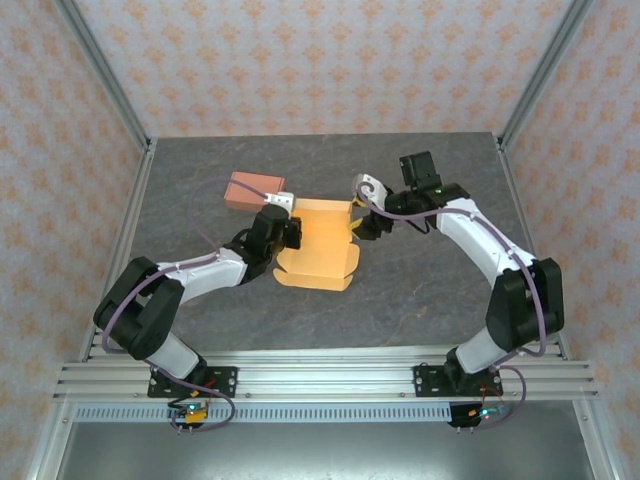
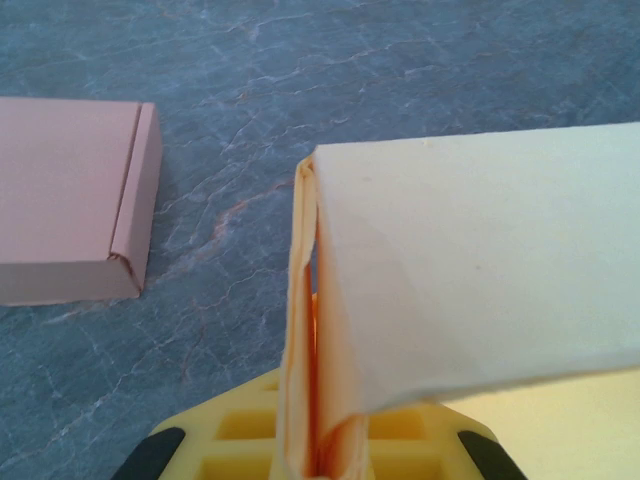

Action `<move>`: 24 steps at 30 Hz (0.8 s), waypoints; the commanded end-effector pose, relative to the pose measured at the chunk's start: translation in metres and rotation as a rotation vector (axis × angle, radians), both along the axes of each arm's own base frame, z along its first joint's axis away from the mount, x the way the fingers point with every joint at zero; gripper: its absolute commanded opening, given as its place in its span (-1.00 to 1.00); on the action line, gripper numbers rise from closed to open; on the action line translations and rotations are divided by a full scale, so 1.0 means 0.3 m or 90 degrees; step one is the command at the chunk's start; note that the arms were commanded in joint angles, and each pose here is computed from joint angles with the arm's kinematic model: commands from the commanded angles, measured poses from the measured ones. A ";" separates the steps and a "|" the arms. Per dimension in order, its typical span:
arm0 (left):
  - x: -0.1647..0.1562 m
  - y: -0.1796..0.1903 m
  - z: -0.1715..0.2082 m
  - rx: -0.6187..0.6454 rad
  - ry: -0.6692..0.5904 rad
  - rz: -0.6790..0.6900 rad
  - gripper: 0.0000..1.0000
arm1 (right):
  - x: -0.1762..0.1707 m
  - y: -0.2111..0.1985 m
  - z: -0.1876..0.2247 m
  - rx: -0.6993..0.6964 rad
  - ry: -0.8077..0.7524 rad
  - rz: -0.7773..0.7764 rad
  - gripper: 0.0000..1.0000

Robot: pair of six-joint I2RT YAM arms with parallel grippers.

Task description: Fold the paper box

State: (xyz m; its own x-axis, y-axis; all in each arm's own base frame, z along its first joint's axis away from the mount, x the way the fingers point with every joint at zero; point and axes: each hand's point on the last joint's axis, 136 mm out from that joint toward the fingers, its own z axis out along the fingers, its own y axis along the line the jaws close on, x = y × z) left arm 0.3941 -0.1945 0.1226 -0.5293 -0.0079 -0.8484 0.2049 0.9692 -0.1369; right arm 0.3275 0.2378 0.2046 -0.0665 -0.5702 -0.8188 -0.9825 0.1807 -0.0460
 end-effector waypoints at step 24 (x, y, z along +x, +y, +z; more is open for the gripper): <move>0.026 0.018 0.047 -0.002 -0.033 -0.014 -1.00 | 0.106 -0.057 0.046 0.095 -0.055 -0.135 0.39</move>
